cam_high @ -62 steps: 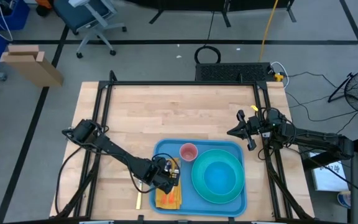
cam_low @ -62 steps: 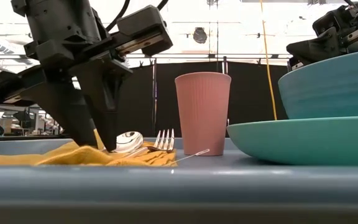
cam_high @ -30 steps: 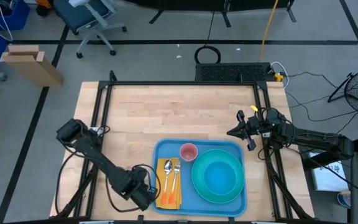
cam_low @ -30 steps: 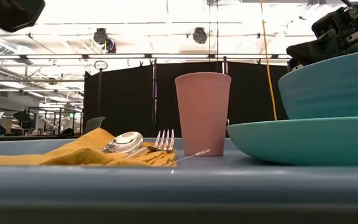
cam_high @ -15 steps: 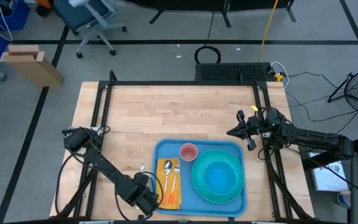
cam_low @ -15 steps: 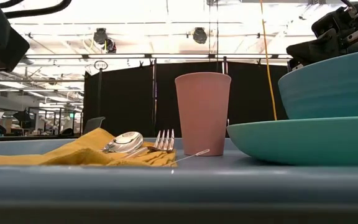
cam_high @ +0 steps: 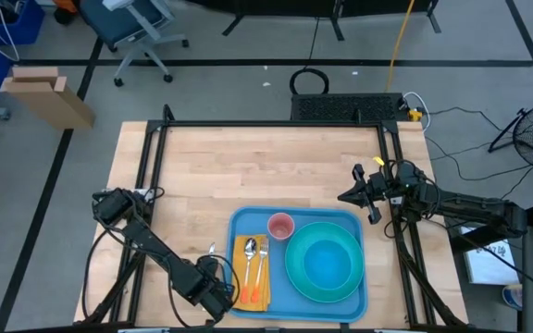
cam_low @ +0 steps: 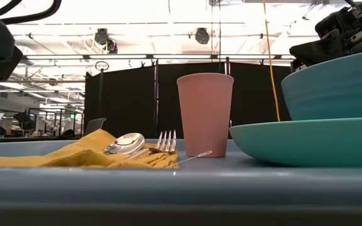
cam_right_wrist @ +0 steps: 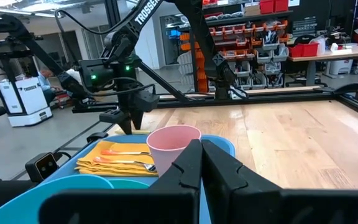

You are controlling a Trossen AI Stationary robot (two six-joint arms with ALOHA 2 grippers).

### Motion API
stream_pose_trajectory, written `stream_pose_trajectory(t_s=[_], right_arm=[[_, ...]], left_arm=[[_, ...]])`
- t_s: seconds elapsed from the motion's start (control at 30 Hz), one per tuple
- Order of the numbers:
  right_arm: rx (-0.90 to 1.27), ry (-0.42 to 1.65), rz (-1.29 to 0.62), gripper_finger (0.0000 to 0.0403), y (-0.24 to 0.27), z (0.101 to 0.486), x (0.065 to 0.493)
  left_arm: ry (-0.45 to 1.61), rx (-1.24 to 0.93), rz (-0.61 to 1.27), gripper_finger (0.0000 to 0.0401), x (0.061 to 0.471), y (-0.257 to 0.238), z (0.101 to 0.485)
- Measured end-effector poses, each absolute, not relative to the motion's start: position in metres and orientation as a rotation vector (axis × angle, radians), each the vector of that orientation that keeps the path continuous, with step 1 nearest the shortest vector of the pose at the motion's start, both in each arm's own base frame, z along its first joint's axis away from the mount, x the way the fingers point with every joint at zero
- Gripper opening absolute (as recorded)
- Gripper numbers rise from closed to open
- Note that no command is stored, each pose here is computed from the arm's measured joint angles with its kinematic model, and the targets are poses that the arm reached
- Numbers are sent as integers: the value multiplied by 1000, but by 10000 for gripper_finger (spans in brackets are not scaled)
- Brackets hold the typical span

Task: Set up tray
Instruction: Put the yellow knife on top of the yellow napkin to the left of the orange spoon

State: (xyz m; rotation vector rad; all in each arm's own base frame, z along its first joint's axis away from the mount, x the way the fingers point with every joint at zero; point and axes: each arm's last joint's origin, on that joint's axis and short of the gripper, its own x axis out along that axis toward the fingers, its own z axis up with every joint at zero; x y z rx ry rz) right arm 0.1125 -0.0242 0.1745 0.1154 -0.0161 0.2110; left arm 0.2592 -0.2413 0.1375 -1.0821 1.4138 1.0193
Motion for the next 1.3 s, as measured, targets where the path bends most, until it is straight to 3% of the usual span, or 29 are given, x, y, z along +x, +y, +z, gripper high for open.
stream_pose_trajectory(t_s=[0.17, 0.23, 0.63, 0.97, 1.17, 1.3], right_arm=[[114, -16, 211, 0, -24, 175, 113], [113, -17, 211, 0, -24, 175, 112], [112, -17, 211, 0, -24, 175, 113], [111, -20, 211, 0, -24, 175, 112], [110, -20, 211, 0, -24, 175, 112], [111, -19, 211, 0, -24, 175, 112]], left_arm=[[1429, -1105, 1014, 78, 261, -242, 137], [1425, -1107, 1018, 57, 261, -242, 136], [1211, -1038, 1093, 57, 258, -231, 153], [1053, -1104, 896, 57, 290, -214, 200], [1008, -1169, 776, 57, 324, -200, 192], [948, -1170, 802, 57, 330, -193, 189]])
